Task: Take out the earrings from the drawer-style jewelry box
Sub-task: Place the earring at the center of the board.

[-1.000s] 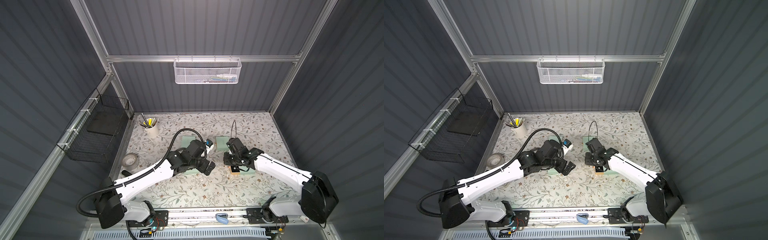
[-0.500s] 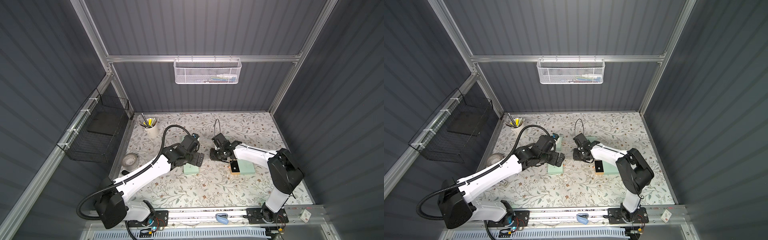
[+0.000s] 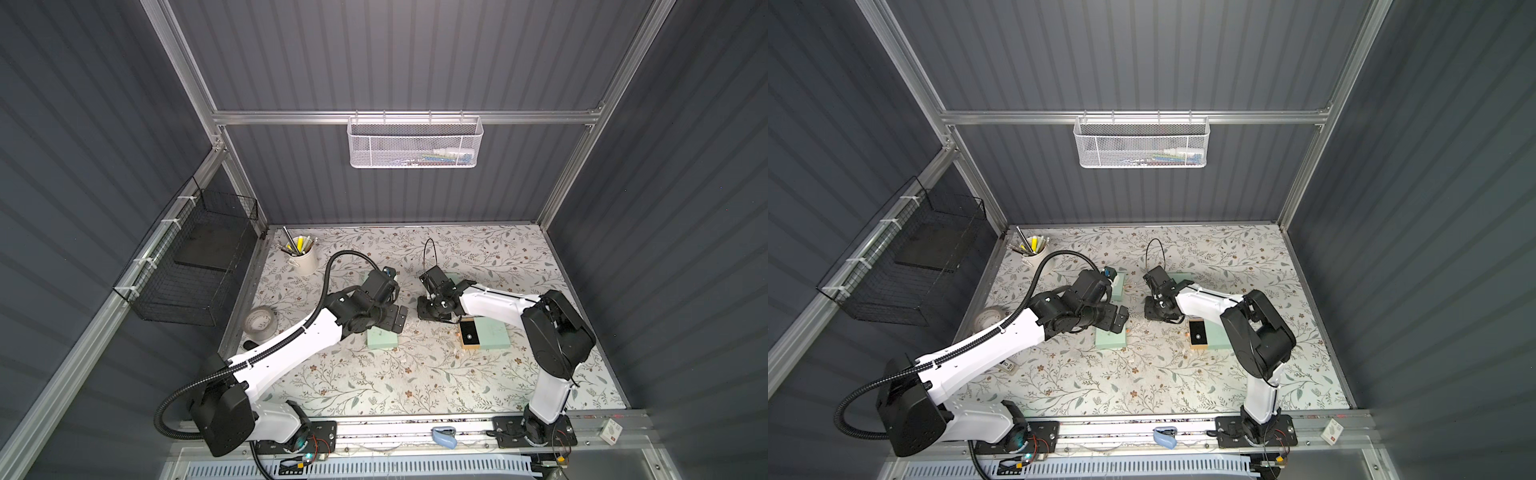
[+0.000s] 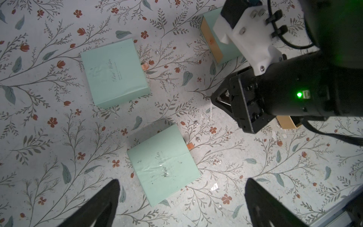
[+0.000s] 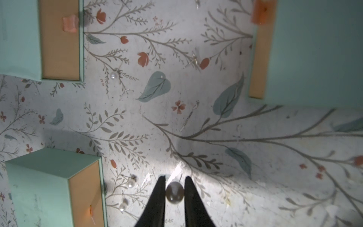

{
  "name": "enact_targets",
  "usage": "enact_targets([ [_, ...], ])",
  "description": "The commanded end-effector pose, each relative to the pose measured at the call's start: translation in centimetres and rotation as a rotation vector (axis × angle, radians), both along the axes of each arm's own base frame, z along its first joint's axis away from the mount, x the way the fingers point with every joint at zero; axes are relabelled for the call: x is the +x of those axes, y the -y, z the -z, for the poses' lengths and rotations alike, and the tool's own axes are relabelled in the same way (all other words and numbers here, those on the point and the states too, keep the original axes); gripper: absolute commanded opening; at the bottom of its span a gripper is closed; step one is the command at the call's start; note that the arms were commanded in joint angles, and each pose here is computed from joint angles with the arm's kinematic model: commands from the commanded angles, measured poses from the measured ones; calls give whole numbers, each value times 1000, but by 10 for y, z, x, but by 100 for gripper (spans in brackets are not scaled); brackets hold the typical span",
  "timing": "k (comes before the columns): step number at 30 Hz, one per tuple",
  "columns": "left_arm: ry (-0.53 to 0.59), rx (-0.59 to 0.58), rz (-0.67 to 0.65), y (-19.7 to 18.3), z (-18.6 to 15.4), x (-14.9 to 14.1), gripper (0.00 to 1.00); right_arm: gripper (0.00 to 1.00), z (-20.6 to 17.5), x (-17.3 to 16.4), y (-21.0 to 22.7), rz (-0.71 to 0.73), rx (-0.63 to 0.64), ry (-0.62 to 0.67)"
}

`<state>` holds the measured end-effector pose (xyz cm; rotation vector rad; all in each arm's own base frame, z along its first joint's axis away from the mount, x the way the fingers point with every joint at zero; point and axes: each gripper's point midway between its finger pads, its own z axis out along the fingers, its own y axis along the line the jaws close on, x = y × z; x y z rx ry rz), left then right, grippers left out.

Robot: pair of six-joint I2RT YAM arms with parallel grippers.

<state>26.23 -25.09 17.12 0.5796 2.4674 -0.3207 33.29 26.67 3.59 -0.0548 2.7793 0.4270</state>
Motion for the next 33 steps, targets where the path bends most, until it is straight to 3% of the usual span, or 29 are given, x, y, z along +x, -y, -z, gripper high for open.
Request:
enact_targets([
  [1,-7,-9,7,4,-6,0,100,21,3,4,3,10,-26,-2],
  [33,-27,-18,38,10,-3,-2,100,22,22,19,6,14,-59,-29],
])
